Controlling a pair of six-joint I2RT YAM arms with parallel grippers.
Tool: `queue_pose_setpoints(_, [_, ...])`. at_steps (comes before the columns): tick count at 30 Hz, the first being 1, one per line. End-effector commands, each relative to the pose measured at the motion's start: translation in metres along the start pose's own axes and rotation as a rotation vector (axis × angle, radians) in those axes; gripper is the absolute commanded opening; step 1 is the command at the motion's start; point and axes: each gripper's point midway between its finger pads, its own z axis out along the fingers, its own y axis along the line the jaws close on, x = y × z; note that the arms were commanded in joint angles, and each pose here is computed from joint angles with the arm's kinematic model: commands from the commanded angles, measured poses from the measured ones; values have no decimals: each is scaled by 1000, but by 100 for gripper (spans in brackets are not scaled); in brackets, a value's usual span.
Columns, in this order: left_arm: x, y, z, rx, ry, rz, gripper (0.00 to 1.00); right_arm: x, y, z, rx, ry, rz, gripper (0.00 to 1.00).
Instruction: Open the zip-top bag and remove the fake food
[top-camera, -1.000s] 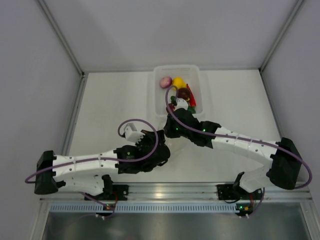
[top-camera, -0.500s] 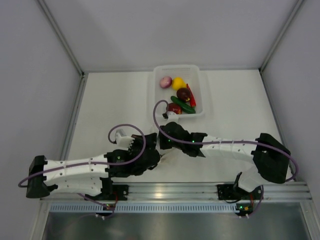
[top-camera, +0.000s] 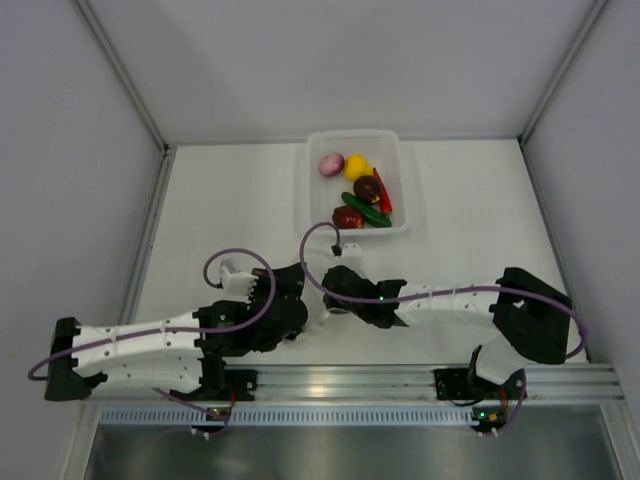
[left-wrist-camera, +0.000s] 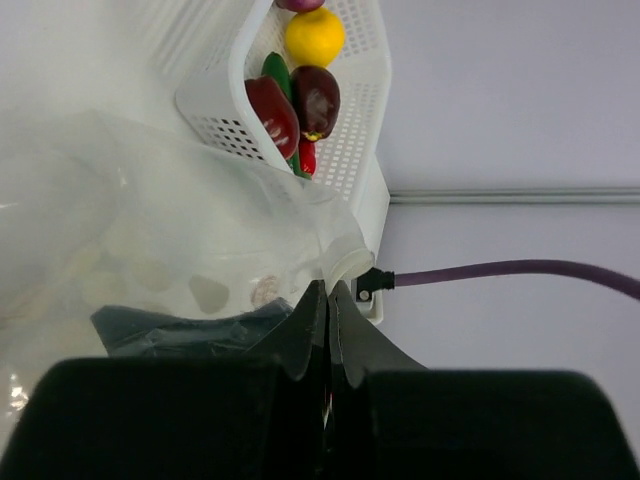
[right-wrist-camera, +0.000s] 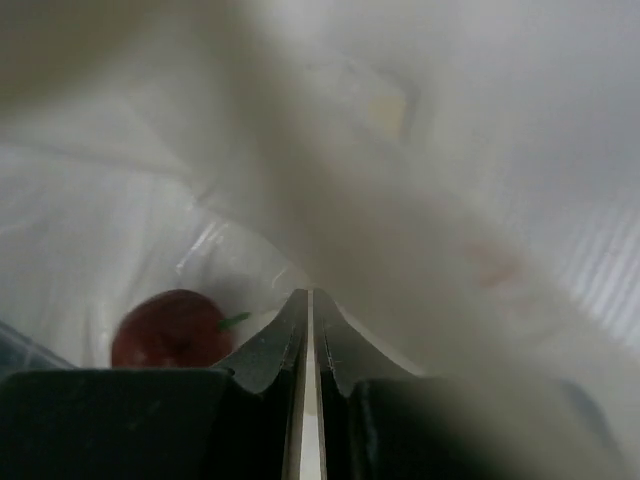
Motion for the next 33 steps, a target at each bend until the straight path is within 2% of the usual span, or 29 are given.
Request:
queue_pose_setpoints(1, [-13,-12,-3,40,-41,-13,0,-11,-35,-19,119,-36,-79,6])
queue_pose_setpoints(8, [-9,-25,-7,46,-11,30,0,-55,-127,-65,494,-108,-205,6])
queue_pose_setpoints(12, [-4,-31,-6,46,-7,148,0,-76,-138,-90,574,-87,-255,6])
queue_pose_setpoints(15, [9,-42,-5,44,12,277,0,-65,-127,-92,501,27,-319,8])
queue_pose_setpoints(16, [12,-43,-5,43,18,304,0,-51,-115,-89,416,111,-338,9])
queue_pose_setpoints(19, [23,-33,-1,24,37,359,0,-33,-89,-81,256,173,-309,11])
queue_pose_setpoints(27, [34,7,5,-34,65,358,0,-14,-45,-65,39,117,-170,19])
queue_pose_setpoints(28, [34,11,5,-38,67,362,0,-11,-41,-64,23,121,-163,26])
queue_pose_setpoints(33, [33,13,6,-39,62,377,0,-2,-20,-59,-28,148,-168,41])
